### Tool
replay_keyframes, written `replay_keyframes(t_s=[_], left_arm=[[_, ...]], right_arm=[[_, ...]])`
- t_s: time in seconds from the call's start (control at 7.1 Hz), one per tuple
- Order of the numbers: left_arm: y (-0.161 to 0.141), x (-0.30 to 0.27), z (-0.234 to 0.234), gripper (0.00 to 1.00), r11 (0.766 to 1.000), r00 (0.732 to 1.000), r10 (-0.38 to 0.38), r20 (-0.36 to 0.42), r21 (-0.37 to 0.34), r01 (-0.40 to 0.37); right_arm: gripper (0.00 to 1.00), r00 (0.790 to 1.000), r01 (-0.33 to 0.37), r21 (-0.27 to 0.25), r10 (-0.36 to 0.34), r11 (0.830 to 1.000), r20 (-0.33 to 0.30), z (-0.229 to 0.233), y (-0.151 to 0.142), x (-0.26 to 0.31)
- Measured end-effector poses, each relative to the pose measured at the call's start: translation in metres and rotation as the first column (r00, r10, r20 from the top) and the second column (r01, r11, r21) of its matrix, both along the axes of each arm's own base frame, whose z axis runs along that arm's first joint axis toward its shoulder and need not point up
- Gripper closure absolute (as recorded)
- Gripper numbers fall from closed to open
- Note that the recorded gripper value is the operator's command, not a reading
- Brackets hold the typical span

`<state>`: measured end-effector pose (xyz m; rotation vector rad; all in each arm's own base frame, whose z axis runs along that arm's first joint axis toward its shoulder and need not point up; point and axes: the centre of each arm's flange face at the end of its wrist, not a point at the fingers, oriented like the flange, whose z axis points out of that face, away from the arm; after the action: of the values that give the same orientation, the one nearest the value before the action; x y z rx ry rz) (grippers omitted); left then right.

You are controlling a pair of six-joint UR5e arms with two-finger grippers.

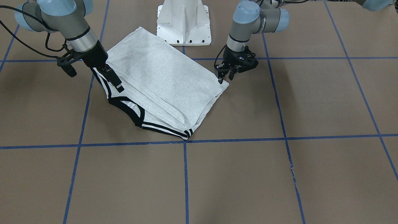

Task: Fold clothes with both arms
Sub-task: 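Grasp the collar edge with right gripper while left gripper takes a corner, then rotate the shirt upright, left gripper pulling its corner away from robot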

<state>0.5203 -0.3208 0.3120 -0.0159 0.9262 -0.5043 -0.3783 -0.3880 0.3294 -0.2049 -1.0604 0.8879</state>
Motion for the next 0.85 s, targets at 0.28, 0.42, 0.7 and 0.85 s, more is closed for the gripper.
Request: replay_keyframes(t_s=[0.28,0.42,0.7,0.85], left_arm=[[-0.0012,0.0023,0.0009,0.44,1.000,1.000,-0.001,0.002,0.001,0.001],[-0.0023,0.0042,0.0013,0.45,1.000,1.000,-0.001,0.004,0.000,0.001],[-0.0043,0.0091,0.0061,0.89,1.000,1.000,-0.001,0.013,-0.004,0.001],[-0.0051,0.0104,0.0062,1.00,1.000,1.000,-0.002,0.014,-0.005,0.002]], right_arm=[[0.00,1.000,-0.001,-0.003,0.001,1.000,-0.004,0.0010,-0.0040,-0.0056],[0.00,1.000,-0.002,-0.005,0.002,1.000,-0.005,0.0019,-0.0045,-0.0064],[0.00,1.000,-0.002,-0.006,0.002,1.000,-0.006,0.0023,-0.0050,-0.0071],[0.00,1.000,-0.003,-0.008,0.003,1.000,-0.007,0.0030,-0.0052,-0.0074]])
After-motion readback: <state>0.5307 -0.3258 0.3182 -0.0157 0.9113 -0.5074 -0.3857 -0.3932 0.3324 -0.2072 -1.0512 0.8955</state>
